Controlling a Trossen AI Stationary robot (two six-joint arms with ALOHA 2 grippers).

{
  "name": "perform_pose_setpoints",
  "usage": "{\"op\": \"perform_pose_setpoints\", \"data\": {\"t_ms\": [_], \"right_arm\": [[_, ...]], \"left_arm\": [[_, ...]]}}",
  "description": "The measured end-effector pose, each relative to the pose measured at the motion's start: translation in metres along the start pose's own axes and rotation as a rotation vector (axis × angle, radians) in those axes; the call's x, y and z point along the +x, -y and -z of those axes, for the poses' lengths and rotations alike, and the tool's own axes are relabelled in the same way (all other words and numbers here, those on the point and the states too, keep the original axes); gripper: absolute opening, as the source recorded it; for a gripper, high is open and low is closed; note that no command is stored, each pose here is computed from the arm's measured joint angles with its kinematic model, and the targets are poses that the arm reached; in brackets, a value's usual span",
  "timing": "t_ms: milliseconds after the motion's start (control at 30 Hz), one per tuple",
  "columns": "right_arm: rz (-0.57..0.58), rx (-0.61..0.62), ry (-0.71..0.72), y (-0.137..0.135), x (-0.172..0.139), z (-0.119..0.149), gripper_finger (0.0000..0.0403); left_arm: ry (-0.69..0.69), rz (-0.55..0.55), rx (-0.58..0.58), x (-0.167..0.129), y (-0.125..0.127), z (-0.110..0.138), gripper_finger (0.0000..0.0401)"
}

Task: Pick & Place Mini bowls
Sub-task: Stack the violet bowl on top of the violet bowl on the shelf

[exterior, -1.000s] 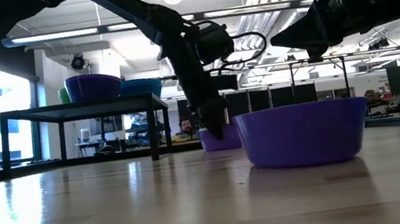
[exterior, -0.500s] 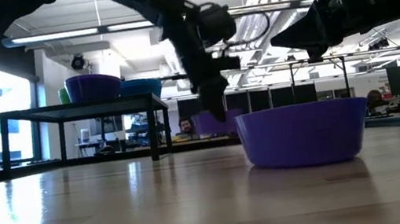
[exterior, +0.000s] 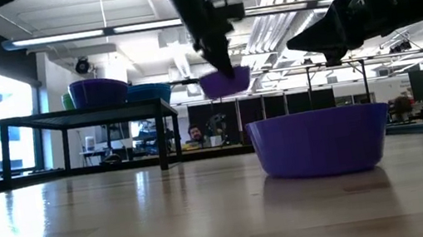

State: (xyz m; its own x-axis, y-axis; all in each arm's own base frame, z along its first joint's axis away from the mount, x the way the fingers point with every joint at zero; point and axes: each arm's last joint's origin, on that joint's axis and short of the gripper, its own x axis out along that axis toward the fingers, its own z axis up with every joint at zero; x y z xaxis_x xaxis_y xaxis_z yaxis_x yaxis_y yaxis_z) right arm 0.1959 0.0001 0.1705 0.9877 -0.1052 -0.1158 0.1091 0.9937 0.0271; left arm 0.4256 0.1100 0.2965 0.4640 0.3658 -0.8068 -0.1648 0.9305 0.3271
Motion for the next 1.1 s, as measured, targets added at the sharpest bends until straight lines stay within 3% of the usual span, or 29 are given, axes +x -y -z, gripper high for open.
{"op": "perform_pose_setpoints", "data": {"t_ms": [333, 700, 967, 1100], "right_arm": [[-0.007, 0.005, 0.0, 0.0, 0.0, 0.0, 0.0002], [-0.021, 0.01, 0.003, -0.001, 0.0, 0.0, 0.0002], [-0.025, 0.01, 0.002, -0.001, 0.0, 0.0, 0.0002], [-0.025, 0.01, 0.002, -0.001, 0.0, 0.0, 0.0001]], "left_arm": [[-0.04, -0.025, -0.051, -0.074, 0.003, 0.014, 0.0001], [-0.147, -0.051, -0.153, -0.155, -0.008, 0.055, 0.0], [-0.137, -0.079, -0.244, -0.194, -0.017, 0.076, 0.0], [-0.145, -0.089, -0.252, -0.199, -0.016, 0.09, 0.0]]}}
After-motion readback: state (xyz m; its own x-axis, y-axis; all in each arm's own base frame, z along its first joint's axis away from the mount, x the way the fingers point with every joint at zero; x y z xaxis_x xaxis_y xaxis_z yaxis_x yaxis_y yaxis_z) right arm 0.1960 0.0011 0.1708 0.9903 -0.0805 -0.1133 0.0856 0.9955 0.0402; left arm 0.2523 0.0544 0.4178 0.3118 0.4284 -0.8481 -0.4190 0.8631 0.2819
